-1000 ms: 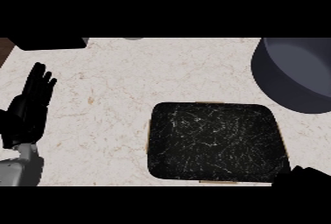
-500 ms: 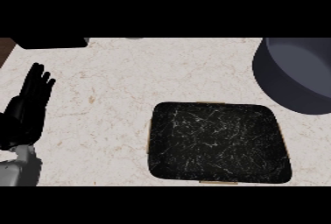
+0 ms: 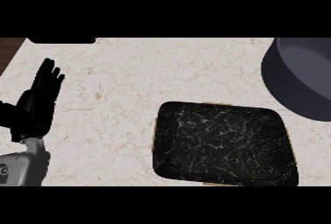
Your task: Pick the squash from the tray and place it in the pot
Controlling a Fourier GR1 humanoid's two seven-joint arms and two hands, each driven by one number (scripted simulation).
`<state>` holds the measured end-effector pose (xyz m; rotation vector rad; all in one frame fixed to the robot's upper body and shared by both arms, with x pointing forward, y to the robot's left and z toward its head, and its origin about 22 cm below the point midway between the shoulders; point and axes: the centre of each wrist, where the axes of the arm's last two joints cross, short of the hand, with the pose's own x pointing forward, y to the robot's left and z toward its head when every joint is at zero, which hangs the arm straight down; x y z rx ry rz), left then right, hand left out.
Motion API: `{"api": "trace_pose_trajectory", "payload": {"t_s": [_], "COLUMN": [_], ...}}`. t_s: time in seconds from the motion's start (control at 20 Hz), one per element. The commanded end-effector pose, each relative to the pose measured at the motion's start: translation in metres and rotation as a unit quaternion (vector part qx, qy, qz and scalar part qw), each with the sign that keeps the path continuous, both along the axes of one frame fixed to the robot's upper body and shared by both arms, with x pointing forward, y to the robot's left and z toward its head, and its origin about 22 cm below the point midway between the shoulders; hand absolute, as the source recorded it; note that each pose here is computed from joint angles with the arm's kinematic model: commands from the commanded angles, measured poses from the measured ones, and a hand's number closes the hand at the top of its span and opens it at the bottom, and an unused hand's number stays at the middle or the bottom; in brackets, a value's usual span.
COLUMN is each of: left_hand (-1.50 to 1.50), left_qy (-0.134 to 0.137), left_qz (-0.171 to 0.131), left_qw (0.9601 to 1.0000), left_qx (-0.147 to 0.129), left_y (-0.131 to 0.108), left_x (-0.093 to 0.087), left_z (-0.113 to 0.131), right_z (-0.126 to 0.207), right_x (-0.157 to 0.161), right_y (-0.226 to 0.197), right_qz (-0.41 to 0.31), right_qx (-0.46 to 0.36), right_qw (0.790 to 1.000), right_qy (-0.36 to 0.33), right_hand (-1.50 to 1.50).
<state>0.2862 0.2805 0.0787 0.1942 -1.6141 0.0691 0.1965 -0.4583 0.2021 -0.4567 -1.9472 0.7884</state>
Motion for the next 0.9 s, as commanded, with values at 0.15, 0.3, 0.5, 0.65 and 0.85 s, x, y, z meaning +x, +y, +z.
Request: {"api": "trace_pose_trajectory", "payload": {"t_s": [0.15,0.3,0.5,0.65,0.85], "left_hand": [0.00,0.00,0.00,0.00,0.00], "left_qy": [-0.003,-0.004,-0.002,-0.006,-0.017], "left_qz": [-0.012,-0.008,-0.009,-0.015,-0.018], "left_qw": [0.9999,1.0000,1.0000,0.9999,0.9997], "left_qx": [-0.003,-0.005,0.000,0.002,0.004], "left_y": [0.000,0.001,-0.006,-0.016,-0.018], "left_x": [0.002,0.007,-0.005,0.010,0.011], "left_z": [0.011,0.001,0.011,0.017,0.007], "right_z": [-0.017,-0.014,-0.047,-0.034,-0.055], "right_x": [0.055,0.078,0.102,0.090,0.127], "right_y": [-0.031,-0.022,-0.033,-0.033,-0.009], "right_qz": [-0.036,-0.034,-0.046,-0.119,-0.156], "right_qx": [0.025,0.035,0.082,-0.085,-0.135], "right_qw": [0.999,0.998,0.995,0.987,0.975], "right_qy": [0.030,0.041,0.040,-0.061,-0.078], "right_hand": [1.50,1.50,1.50,1.50,1.50]}}
